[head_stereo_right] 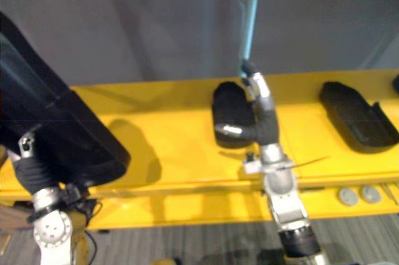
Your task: Walk over and take plastic housings, then place them on the shelf
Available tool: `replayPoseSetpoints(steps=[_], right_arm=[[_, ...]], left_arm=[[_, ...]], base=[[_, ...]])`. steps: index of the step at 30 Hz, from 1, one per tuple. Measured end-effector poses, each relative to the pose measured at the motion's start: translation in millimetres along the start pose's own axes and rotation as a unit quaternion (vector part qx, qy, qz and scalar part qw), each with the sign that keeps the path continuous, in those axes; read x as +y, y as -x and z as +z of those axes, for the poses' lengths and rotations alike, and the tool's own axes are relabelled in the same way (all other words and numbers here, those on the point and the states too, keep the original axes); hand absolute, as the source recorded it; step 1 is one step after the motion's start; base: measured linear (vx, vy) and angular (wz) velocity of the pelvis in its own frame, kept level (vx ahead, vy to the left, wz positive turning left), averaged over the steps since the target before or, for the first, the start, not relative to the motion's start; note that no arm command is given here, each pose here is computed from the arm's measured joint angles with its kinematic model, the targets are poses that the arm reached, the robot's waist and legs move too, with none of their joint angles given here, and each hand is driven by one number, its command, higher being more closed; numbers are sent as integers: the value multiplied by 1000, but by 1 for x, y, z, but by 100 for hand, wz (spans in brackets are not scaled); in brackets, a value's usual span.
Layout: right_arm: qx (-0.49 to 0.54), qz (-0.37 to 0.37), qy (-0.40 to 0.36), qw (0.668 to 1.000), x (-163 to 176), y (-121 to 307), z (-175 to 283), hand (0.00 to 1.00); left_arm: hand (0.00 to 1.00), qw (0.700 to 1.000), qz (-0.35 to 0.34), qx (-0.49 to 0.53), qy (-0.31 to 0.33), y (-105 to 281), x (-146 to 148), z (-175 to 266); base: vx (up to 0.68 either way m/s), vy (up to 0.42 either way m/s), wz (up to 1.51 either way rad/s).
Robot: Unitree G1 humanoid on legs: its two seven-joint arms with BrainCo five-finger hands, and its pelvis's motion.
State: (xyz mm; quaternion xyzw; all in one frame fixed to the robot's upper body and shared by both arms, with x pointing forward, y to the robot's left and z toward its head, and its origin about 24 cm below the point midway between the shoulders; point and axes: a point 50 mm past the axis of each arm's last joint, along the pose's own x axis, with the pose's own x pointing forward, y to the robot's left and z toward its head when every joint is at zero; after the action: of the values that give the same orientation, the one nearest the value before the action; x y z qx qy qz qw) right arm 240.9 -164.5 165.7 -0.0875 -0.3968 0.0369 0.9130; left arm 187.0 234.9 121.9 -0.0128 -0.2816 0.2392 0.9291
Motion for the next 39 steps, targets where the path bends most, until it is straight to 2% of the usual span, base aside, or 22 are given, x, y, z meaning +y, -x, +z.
replayPoseSetpoints(steps=[4, 7, 9, 13, 18, 23, 27, 33, 39], right_arm=[[-1, -68, 42, 997, -33, 10, 8, 0], [29, -117, 73, 990, -52, 29, 9, 0], [44, -149, 86, 984, -64, 39, 11, 0], [73, -194, 62, 976, -78, 57, 11, 0], [117, -176, 46, 976, -77, 68, 5, 0], [127, -147, 23, 981, -70, 66, 1, 0], [129, -115, 4, 985, -62, 59, -3, 0], [144, -86, -14, 986, -56, 54, -10, 0], [152, -77, -15, 985, -54, 54, -12, 0]], left_arm=[[100, 1000, -5, 8, -9, 0, 1, -3], [100, 997, -40, 49, -51, -4, 5, -13], [100, 987, -78, 108, -95, -7, 12, -29], [100, 968, -83, 210, -108, -15, 29, -59], [100, 942, -100, 287, -145, -36, 41, -86], [100, 918, -87, 332, -197, -88, 57, -101], [100, 901, -97, 366, -211, -116, 52, -105], [100, 855, -136, 445, -229, -117, 40, -124], [100, 826, -149, 492, -230, -109, 39, -134]], base=[[17, 0, -3], [-12, 26, -15], [-5, 23, -21], [-3, 34, -22], [13, 14, -12], [4, 3, -5], [-9, 8, -19], [-18, -9, -14], [-19, -19, -11]])
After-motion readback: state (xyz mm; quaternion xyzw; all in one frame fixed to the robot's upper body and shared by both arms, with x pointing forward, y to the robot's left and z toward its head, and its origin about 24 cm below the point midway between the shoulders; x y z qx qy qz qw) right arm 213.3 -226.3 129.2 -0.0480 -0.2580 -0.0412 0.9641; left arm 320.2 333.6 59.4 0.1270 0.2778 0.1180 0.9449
